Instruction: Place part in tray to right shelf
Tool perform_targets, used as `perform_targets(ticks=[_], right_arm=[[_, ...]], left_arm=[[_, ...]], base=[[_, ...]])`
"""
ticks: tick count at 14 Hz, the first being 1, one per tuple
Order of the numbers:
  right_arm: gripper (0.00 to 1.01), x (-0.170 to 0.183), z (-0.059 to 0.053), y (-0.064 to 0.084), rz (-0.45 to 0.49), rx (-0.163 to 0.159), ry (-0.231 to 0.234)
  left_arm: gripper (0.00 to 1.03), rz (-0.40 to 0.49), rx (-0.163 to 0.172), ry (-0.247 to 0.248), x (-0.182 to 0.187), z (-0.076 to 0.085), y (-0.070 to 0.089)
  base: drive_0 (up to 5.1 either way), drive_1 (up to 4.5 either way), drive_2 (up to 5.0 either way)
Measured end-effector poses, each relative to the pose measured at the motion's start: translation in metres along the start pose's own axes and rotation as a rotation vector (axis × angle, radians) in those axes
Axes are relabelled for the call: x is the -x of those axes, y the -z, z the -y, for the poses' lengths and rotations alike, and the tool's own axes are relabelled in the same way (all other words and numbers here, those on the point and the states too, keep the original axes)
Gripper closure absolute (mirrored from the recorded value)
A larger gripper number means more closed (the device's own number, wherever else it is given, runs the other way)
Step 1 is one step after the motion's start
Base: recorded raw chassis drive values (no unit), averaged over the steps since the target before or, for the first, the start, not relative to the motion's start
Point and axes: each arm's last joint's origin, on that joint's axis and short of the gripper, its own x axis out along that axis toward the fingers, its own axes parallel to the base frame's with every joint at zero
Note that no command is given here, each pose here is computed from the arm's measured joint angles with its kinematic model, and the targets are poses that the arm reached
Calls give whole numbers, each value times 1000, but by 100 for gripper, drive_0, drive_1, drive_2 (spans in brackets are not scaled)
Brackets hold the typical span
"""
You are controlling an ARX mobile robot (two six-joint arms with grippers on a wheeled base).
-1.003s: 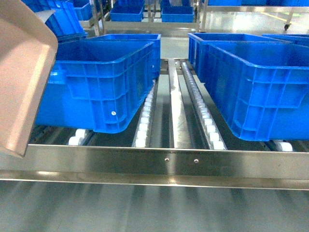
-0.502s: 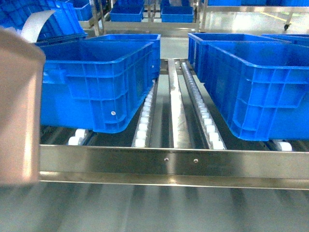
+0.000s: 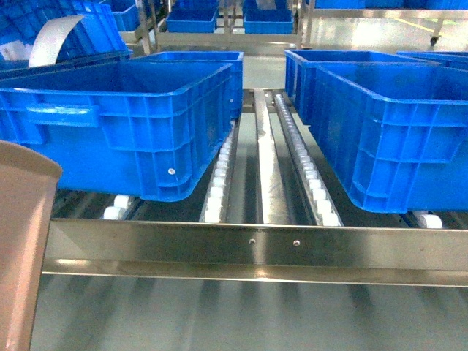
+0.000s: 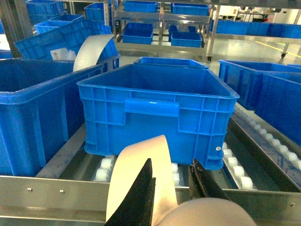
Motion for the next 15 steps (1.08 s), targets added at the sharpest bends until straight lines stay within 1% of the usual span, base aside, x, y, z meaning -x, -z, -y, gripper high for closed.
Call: perform_targets(ticks=[2,3,6,7,8,9,15], right_arm=[[99,3,0,-1,14,0,1],[99,4,0,-1,10,0,1],[99,8,0,0,5,0,1],[99,14,0,6,-45,0,-2],[99,18,0,0,21,-1,0],[99,18,0,3,-5,0,0],[99,18,0,3,0,-1,1]], left_arm=[[88,-1,0,0,6,0,3],[88,16,0,0,9,0,9],[88,5,-3,0,15,0,9],[88,5,-2,0,17,0,9],[88,3,-3,2,19,0,9],[88,0,-3,0,21,0,9],[88,2,-3,0,24,0,9]], base=[[0,0,0],[0,0,0],[0,0,0],[0,0,0],[0,0,0],[0,0,0],[0,0,0]])
